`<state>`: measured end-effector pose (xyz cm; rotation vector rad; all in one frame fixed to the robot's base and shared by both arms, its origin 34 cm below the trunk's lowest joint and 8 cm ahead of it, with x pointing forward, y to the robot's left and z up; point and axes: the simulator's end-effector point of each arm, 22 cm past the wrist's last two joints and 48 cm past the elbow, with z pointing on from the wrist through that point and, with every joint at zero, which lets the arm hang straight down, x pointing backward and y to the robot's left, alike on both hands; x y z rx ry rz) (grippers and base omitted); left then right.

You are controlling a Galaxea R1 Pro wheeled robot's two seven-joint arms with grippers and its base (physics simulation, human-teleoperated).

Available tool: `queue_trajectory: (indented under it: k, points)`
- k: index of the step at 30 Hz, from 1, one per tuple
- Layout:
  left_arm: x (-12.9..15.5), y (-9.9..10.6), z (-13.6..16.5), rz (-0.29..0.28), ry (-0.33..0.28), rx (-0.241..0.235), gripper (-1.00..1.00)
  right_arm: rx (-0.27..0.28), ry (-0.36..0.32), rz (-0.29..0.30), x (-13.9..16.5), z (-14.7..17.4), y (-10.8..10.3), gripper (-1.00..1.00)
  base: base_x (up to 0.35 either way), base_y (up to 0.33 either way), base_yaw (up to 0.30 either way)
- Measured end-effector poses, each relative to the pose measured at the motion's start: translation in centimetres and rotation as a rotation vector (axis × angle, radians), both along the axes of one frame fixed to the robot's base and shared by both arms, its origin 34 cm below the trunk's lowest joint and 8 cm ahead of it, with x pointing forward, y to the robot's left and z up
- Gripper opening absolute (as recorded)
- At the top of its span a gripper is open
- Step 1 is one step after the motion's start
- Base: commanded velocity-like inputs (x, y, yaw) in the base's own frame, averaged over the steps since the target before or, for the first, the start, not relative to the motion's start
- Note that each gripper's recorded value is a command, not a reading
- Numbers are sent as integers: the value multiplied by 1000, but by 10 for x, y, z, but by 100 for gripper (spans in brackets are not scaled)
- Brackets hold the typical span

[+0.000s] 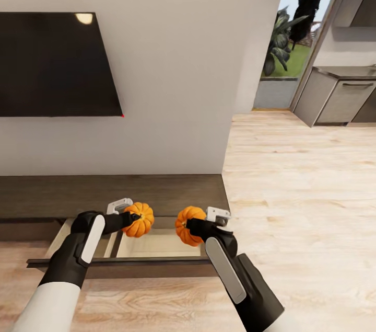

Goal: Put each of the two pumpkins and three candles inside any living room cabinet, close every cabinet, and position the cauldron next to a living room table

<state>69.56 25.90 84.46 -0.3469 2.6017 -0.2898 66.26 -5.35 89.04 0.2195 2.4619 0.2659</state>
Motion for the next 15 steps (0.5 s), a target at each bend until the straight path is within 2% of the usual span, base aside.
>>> queue_trajectory:
  k: [4,8,12,15]
  points:
    - [3,-1,-3,1,-7,-1,-100,-8,-10,26,0,-1,8,-100,0,0,0]
    - [2,-1,-18,9,-1,3,-100,-13,-31,38,15,6,10,-100,0,0,0]
    - [0,-13,-32,-21,8,14,-100,-50,17,43,12,-20,5,-100,0,0,0]
    - [1,-16,-35,-32,2,21,-100,-54,20,42,13,-24,4,-100,0,0,0]
